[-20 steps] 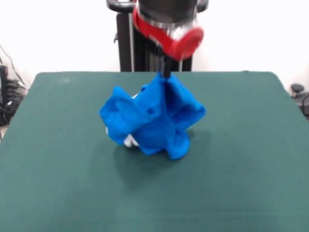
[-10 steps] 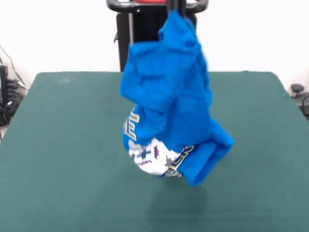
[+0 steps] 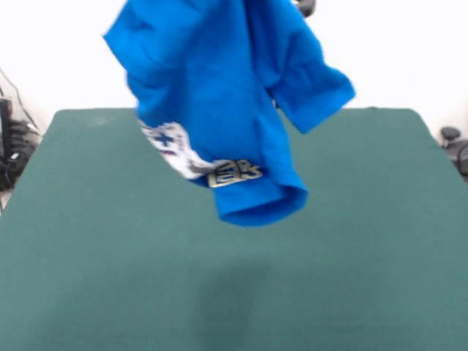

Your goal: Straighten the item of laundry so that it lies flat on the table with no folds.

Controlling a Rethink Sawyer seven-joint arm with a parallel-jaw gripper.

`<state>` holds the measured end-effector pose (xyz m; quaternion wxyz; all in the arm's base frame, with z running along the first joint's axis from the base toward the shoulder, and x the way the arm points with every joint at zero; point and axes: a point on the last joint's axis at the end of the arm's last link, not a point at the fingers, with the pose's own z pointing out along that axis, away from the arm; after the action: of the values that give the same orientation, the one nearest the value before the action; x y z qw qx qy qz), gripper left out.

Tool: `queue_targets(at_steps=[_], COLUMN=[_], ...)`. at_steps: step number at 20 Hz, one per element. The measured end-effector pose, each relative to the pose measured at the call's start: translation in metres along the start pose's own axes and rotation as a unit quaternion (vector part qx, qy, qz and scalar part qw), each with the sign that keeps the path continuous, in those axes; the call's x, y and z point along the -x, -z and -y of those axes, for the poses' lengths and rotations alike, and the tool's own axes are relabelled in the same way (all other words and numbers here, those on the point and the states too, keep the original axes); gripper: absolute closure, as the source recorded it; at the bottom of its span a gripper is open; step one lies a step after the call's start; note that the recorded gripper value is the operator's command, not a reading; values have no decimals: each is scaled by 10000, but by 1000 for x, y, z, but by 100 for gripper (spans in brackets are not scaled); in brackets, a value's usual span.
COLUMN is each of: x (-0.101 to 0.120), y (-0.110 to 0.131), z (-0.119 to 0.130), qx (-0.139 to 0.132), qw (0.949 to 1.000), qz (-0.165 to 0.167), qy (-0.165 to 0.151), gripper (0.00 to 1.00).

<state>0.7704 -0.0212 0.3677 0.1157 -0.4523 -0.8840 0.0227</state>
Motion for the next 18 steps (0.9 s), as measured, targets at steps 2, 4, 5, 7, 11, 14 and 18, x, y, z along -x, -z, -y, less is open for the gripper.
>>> queue_targets(at_steps=[2, 4, 5, 7, 11, 14, 18], x=[11, 25, 32, 50, 76, 99, 131], y=[7, 9, 9, 5, -8, -24, -58], z=[15, 33, 42, 66, 99, 127, 171], qx=[62, 124, 165, 279, 410, 472, 461], qw=[9999, 9995, 9991, 9977, 9940, 9894, 9805], qz=[39, 85, 118, 232, 538, 887, 1435], qy=[-127, -279, -360, -580, -857, -1051, -1259], gripper=[100, 100, 100, 100, 100, 100, 100])
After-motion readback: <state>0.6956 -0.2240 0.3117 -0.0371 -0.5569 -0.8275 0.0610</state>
